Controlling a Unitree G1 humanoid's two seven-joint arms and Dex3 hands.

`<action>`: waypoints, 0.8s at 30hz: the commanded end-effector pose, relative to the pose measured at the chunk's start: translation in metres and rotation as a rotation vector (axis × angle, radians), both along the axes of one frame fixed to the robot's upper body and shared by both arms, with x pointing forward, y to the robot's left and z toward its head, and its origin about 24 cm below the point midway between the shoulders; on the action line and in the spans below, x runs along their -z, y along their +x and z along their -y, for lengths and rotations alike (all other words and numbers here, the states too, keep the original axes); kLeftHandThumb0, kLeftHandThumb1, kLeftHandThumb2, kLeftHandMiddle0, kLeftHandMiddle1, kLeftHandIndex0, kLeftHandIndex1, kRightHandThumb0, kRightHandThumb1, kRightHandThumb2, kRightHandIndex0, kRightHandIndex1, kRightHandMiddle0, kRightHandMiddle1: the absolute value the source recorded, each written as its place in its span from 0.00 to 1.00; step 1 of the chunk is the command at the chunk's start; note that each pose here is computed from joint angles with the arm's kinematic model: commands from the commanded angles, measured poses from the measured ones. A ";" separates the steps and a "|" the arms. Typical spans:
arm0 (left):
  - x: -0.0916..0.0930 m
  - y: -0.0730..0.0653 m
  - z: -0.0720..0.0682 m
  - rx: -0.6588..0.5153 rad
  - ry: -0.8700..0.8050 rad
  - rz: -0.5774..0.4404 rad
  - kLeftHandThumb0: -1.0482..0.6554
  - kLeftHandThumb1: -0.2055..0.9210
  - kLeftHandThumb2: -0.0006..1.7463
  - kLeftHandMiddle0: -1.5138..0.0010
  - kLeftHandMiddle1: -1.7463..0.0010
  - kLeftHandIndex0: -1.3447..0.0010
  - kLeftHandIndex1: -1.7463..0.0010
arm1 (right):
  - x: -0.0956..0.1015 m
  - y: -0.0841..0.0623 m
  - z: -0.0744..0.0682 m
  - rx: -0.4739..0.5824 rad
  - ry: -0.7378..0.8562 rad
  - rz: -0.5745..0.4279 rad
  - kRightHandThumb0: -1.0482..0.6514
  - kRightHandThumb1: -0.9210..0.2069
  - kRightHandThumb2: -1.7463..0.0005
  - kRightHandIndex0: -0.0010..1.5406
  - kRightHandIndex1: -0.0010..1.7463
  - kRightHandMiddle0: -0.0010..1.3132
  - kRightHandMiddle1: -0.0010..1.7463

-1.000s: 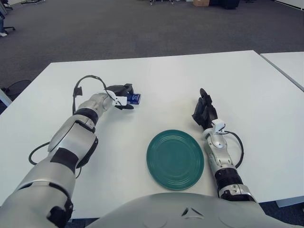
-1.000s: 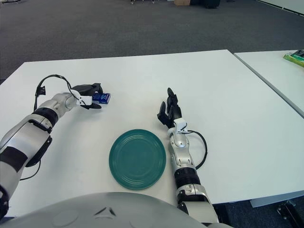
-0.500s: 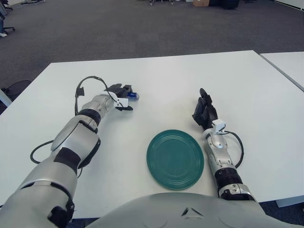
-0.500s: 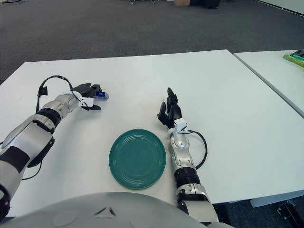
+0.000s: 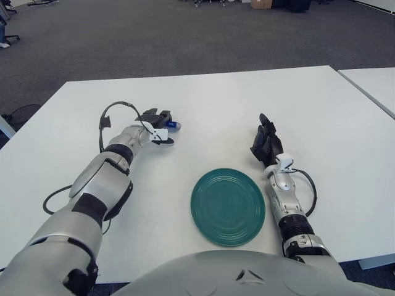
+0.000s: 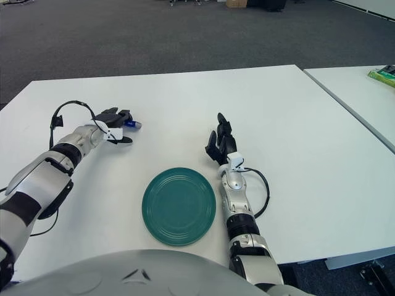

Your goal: Put the gum into the plate.

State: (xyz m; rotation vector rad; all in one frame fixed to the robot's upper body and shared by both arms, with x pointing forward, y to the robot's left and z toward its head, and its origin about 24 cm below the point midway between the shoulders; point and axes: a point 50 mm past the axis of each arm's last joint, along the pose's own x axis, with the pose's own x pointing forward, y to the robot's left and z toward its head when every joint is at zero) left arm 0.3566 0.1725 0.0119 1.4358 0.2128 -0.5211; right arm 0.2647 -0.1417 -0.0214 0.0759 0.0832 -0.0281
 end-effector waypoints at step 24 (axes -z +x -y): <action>0.059 -0.045 0.003 -0.113 -0.011 -0.051 0.34 0.69 0.53 0.51 0.03 0.67 0.01 | 0.067 -0.052 0.013 0.067 0.067 -0.371 0.10 0.00 0.50 0.05 0.01 0.00 0.15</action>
